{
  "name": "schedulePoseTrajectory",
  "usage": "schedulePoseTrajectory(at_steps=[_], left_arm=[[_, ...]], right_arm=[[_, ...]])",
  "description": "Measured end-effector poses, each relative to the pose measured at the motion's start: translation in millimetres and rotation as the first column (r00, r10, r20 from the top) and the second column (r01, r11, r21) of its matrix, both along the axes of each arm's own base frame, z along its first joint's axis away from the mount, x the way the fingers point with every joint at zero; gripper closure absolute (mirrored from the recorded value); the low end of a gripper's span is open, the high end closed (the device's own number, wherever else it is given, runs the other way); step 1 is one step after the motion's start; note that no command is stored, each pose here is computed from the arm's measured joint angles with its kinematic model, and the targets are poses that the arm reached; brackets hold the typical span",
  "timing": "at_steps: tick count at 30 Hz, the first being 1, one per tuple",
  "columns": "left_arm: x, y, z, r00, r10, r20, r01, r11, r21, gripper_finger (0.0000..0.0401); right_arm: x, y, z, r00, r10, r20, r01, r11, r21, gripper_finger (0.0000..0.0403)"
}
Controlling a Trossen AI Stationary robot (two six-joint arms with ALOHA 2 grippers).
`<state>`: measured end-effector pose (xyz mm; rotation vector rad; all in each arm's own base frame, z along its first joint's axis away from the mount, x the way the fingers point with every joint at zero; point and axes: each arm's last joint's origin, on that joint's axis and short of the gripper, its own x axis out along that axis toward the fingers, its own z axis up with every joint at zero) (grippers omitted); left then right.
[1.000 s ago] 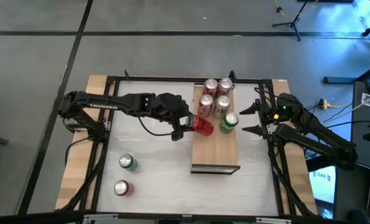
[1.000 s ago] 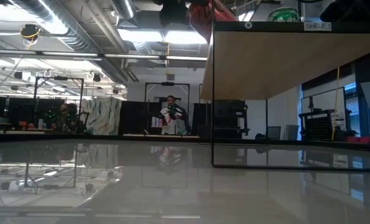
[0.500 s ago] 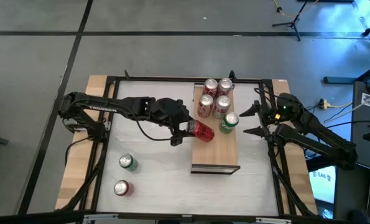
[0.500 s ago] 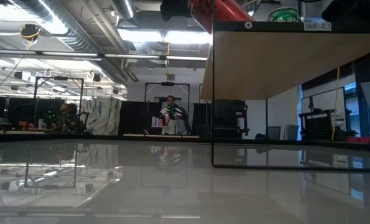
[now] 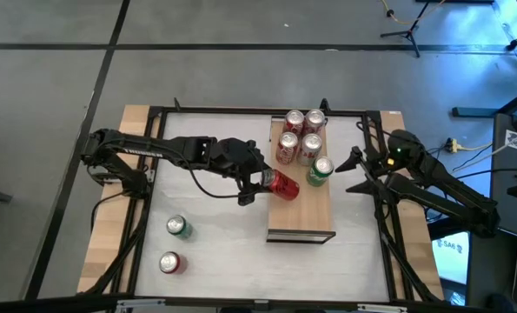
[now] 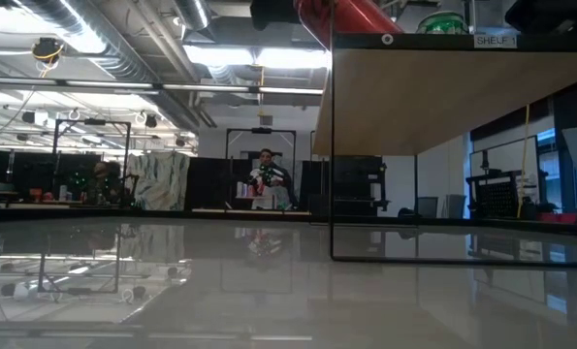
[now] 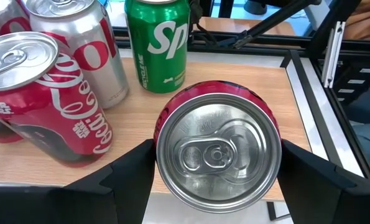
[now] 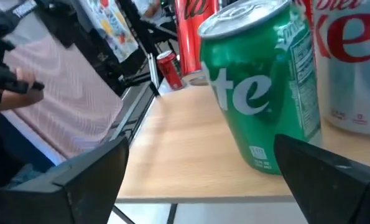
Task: Place canned beverage on shelf
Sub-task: Put the top red black soda can on the shelf
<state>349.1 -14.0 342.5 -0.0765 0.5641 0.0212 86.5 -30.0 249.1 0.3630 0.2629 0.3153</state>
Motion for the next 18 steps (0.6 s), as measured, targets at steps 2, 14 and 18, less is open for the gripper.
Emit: schedulePoseTrajectory(at_steps=[2,14,18], left_arm=[[0,0,0,1.000,0.000,0.000,0.000,1.000,0.000,0.0127],[0,0,0,1.000,0.000,-0.001,0.000,1.000,0.000,0.0127],[0,0,0,1.000,0.000,-0.001,0.000,1.000,0.000,0.0127]], right_arm=[[0,0,2,1.000,-0.005,0.006,0.005,1.000,0.023,0.0006],[7,9,26,0.978,0.093,0.188,-0.098,0.995,0.015,0.0006],[11,16,28,0.976,0.065,0.210,-0.067,0.998,0.003,0.0006]])
